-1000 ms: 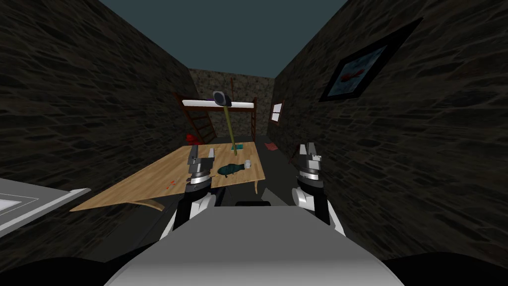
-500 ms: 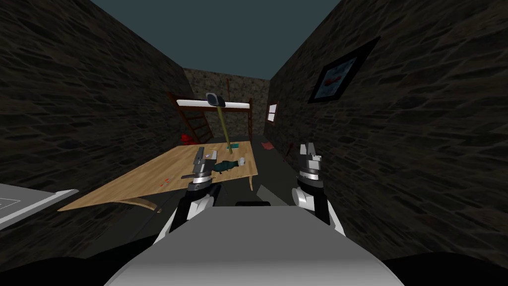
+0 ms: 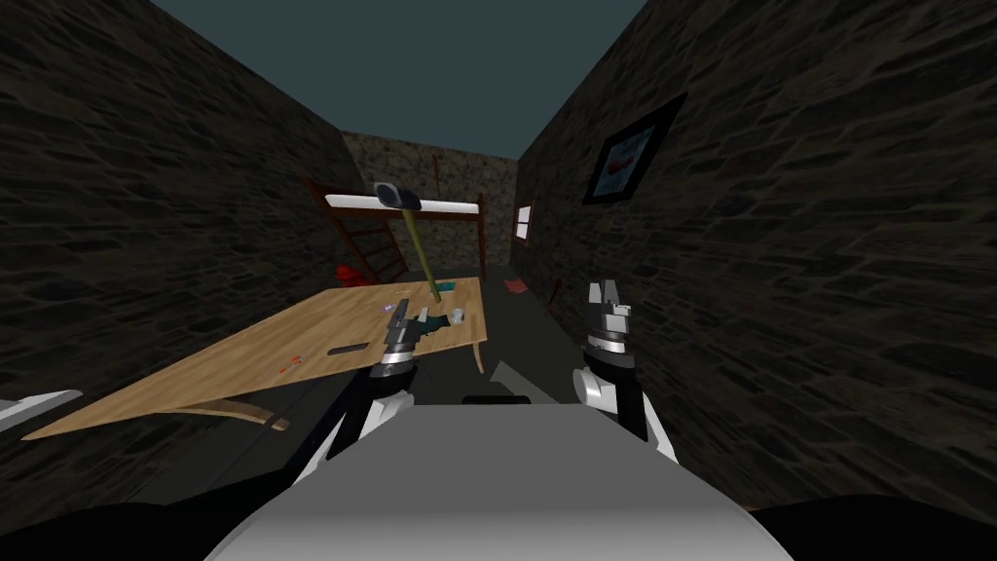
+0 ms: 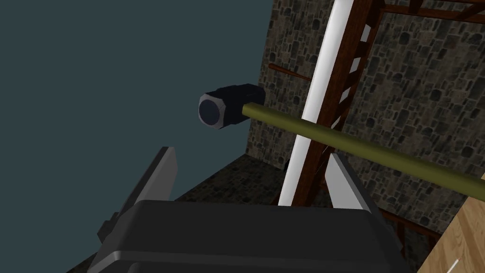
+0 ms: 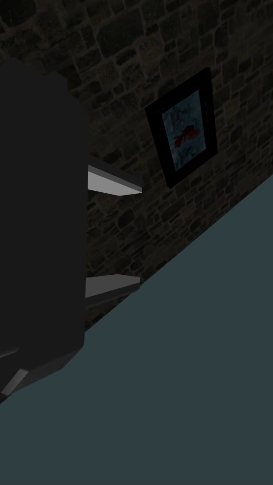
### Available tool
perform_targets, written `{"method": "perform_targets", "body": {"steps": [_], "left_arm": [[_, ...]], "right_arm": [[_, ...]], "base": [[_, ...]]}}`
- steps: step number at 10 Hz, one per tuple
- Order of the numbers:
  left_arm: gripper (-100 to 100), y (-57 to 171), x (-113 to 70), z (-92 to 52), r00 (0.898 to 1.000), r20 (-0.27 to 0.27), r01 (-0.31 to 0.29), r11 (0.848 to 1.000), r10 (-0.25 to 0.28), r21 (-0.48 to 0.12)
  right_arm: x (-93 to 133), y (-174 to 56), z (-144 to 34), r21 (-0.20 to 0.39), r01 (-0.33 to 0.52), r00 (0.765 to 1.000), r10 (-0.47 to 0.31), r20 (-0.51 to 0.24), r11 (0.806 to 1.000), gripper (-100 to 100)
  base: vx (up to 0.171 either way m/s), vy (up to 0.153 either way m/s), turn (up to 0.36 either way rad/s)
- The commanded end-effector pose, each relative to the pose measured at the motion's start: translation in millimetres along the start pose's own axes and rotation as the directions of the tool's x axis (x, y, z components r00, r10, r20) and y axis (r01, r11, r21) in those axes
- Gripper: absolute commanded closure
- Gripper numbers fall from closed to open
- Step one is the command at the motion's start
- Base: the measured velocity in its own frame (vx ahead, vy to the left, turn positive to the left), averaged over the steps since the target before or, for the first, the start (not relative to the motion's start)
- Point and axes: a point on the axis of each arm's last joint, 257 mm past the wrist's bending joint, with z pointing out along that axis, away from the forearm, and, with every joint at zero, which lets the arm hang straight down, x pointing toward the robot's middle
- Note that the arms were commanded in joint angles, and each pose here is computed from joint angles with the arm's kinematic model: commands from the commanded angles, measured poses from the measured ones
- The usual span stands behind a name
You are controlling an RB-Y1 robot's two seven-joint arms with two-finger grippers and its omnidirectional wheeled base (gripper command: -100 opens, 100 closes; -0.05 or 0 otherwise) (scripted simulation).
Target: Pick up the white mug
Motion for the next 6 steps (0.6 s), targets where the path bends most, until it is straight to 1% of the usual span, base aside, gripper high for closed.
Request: {"method": "perform_targets", "body": {"steps": [1, 2, 3, 4, 5, 6], "left_arm": [[-100, 23.6, -7.9, -9.2, 1.000, 0.014, 0.002, 0.997, 0.000, -0.075], [-100, 40.6, -16.2, -18.0, 1.000, 0.027, 0.003, 0.992, 0.000, -0.125], [-100, 58.3, -25.4, -28.6, 0.999, 0.041, 0.005, 0.984, 0.002, -0.179], [-100, 58.3, -25.4, -28.6, 0.999, 0.041, 0.005, 0.984, 0.002, -0.179], [-100, 76.5, -35.5, -41.4, 0.998, 0.058, 0.007, 0.972, 0.007, -0.235], [-100, 94.8, -46.5, -56.2, 0.997, 0.076, 0.010, 0.956, 0.013, -0.293]], "right_arm": [[0.0, 0.0, 0.0, 0.000, 0.000, 1.000, 0.000, 0.000, 1.000, 0], [0.0, 0.0, 0.0, 0.000, 0.000, 1.000, 0.000, 0.000, 1.000, 0], [0.0, 0.0, 0.0, 0.000, 0.000, 1.000, 0.000, 0.000, 1.000, 0], [0.0, 0.0, 0.0, 0.000, 0.000, 1.000, 0.000, 0.000, 1.000, 0], [-0.1, 0.0, 0.0, 0.000, 0.000, 1.000, 0.000, 0.000, 1.000, 0], [-0.1, 0.0, -0.1, 0.000, 0.000, 1.000, 0.000, 0.000, 1.000, 0]], "base": [[0.026, -0.214, -0.068], [0.076, -0.206, -0.076], [0.081, -0.220, -0.068], [0.067, -0.154, -0.015], [0.103, -0.141, -0.055], [0.125, -0.151, -0.057]]}}
